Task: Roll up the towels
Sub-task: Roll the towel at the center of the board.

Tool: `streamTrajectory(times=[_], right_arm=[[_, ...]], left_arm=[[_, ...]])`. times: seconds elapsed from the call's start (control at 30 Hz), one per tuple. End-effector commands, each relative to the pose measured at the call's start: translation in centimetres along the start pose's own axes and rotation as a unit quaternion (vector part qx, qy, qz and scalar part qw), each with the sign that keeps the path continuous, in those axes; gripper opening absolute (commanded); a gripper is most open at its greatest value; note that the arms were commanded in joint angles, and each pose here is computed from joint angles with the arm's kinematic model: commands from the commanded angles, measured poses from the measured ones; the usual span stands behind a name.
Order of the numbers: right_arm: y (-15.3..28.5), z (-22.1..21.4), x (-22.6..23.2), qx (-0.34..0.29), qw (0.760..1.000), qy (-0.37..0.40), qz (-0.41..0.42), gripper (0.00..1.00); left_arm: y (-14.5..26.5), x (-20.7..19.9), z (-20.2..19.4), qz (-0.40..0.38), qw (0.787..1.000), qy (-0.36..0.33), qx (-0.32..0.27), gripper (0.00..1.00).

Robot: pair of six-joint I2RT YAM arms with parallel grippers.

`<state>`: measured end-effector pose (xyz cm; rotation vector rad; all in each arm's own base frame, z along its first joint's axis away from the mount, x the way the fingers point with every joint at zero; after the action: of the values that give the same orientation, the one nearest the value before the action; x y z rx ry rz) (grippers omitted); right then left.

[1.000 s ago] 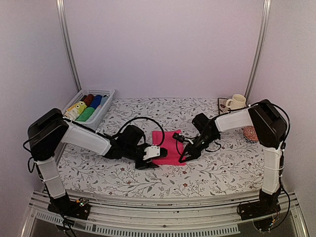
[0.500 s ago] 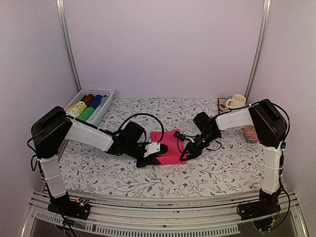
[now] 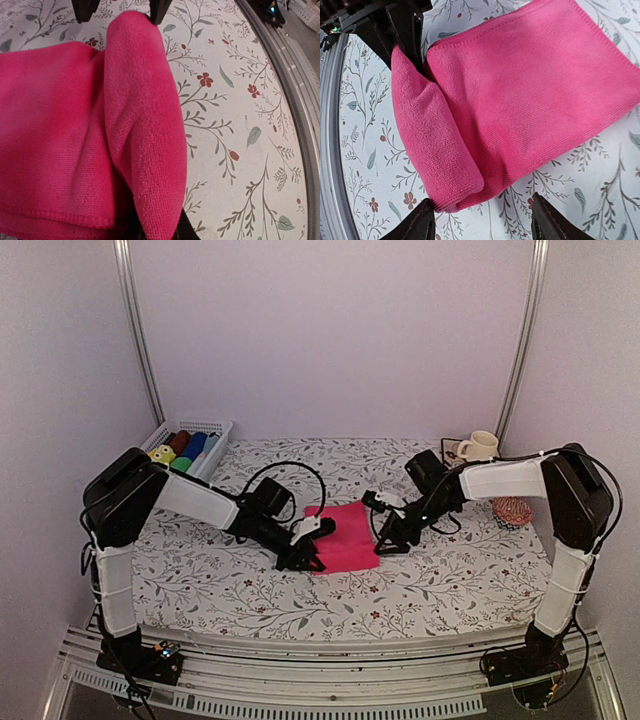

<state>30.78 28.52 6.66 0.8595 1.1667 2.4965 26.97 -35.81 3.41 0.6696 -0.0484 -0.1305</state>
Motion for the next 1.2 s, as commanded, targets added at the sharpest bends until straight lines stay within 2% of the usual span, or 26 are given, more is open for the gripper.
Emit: streamTrajectory(times=[0.0, 0.07, 0.13, 0.23, 0.47, 0.77, 1.17], right_arm=[[2.3, 1.0, -0.7, -0.038, 0.994, 0.075, -0.075, 0.67], [2.8, 1.0, 0.0, -0.053, 0.988, 0.118, -0.088, 0.68], [2.9, 0.9, 1.1, -0.07, 0.977, 0.172, -0.103, 0.73], [2.5, 0.6, 2.8, -0.092, 0.951, 0.269, -0.126, 0.79], [0.3, 0.9, 4.3, -0.1, 0.914, 0.364, -0.148, 0.79], [-2.4, -0.2, 4.4, -0.085, 0.883, 0.428, -0.172, 0.76], [-3.3, 0.6, 3.1, -0.08, 0.873, 0.433, -0.211, 0.57]], left_arm=[[-0.5, 0.0, -1.1, -0.027, 0.999, 0.041, 0.011, 0.11], [-0.8, 0.3, -1.5, -0.029, 0.998, 0.05, 0.015, 0.1], [-1.0, 0.6, -1.8, -0.031, 0.997, 0.062, 0.02, 0.11], [-1.3, 1.2, -2.2, -0.043, 0.995, 0.088, 0.023, 0.1], [-0.9, 2.4, -2.4, -0.049, 0.991, 0.123, 0.015, 0.09], [-0.6, 3.5, -3.5, -0.059, 0.983, 0.174, 0.014, 0.08], [-0.9, 4.0, -3.9, -0.069, 0.977, 0.201, 0.012, 0.08]])
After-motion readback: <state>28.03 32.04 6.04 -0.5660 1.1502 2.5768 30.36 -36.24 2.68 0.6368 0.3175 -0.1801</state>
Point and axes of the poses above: each gripper's point midway between its finger pads, its own y axis back along the fingers, its own x axis along the line the jaws close on, z = x × y, the point moved 2 cm from there along y, back along the fingers, and after that the axes turned 14 degrees about -y, right-handed, at the moved point
